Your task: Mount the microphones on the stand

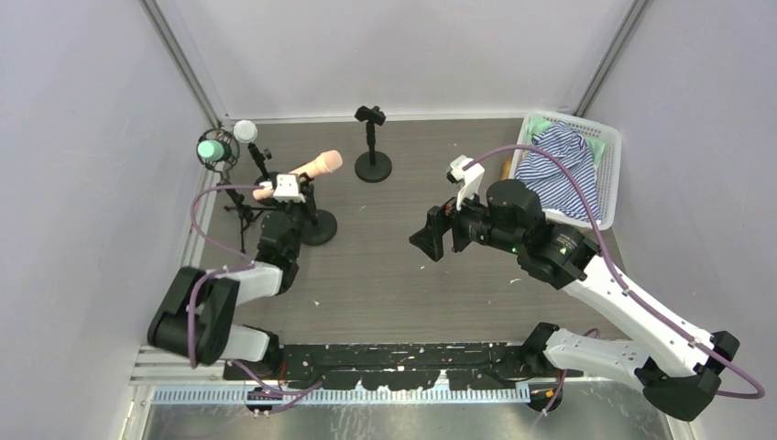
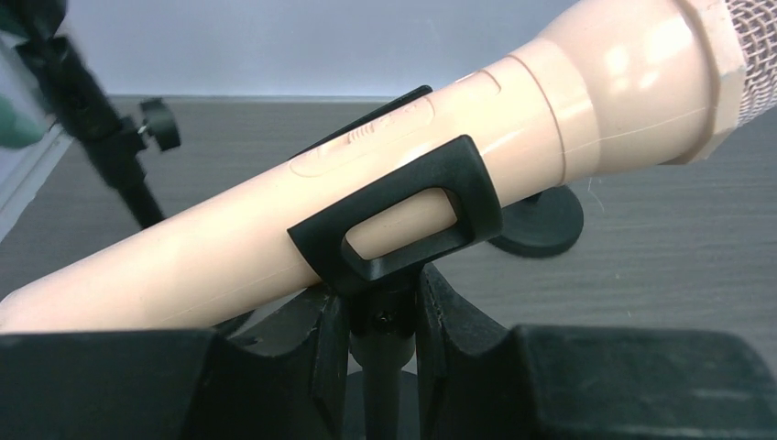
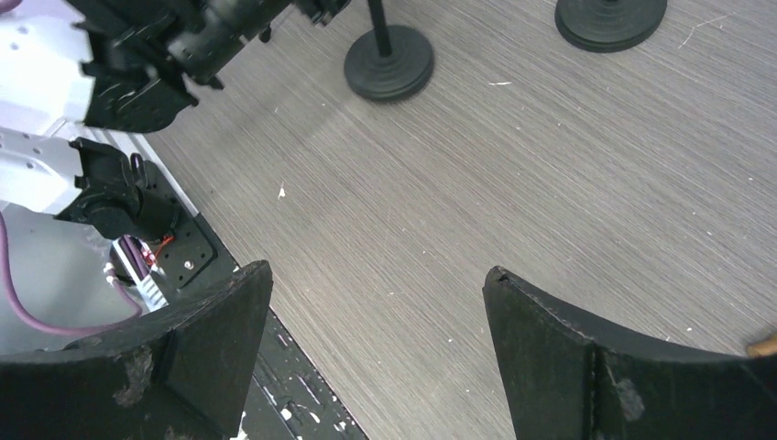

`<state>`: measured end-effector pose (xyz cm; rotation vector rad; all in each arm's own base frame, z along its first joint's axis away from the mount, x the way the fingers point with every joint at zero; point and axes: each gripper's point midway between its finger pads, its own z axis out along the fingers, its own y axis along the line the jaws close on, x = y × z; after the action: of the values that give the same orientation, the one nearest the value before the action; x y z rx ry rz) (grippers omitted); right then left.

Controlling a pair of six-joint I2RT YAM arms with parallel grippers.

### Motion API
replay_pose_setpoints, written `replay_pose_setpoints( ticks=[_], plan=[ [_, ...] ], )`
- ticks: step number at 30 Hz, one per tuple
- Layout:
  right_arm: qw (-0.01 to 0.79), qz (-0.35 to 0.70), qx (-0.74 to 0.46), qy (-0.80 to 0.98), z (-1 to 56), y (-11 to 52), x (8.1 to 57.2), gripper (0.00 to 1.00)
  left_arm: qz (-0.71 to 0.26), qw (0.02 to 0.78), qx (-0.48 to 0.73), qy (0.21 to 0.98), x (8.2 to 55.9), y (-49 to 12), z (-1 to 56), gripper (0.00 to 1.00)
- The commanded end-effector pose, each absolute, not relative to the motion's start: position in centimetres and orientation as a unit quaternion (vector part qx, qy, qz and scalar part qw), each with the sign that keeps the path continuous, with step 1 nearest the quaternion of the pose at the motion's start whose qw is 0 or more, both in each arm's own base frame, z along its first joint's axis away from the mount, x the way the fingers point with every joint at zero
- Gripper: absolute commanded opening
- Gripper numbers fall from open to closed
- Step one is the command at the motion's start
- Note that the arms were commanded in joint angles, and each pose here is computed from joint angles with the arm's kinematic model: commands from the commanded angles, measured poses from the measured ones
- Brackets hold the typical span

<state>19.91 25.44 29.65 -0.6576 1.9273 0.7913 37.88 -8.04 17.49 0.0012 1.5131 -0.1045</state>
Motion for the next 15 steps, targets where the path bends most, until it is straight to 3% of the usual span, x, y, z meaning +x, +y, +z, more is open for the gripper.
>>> replay_pose_setpoints(
  ticks=[1, 8, 15],
  plan=[
    [0.474, 0.314, -0.268, 0.778, 30.2, 24.5, 19.6, 0.90, -0.088, 0.803, 0.023, 0.589, 41.1, -9.4, 23.0, 0.00],
    [0.477, 0.300, -0.267, 0.782, 29.9, 23.1, 19.0, 0.90, -0.115, 0.798, 0.074, 0.587, 46.4, -11.0, 21.3, 0.00],
    [0.476, 0.293, -0.268, 0.784, 29.6, 22.5, 18.6, 0.90, -0.118, 0.795, 0.079, 0.589, 49.6, -8.5, 20.5, 0.00]
  ],
)
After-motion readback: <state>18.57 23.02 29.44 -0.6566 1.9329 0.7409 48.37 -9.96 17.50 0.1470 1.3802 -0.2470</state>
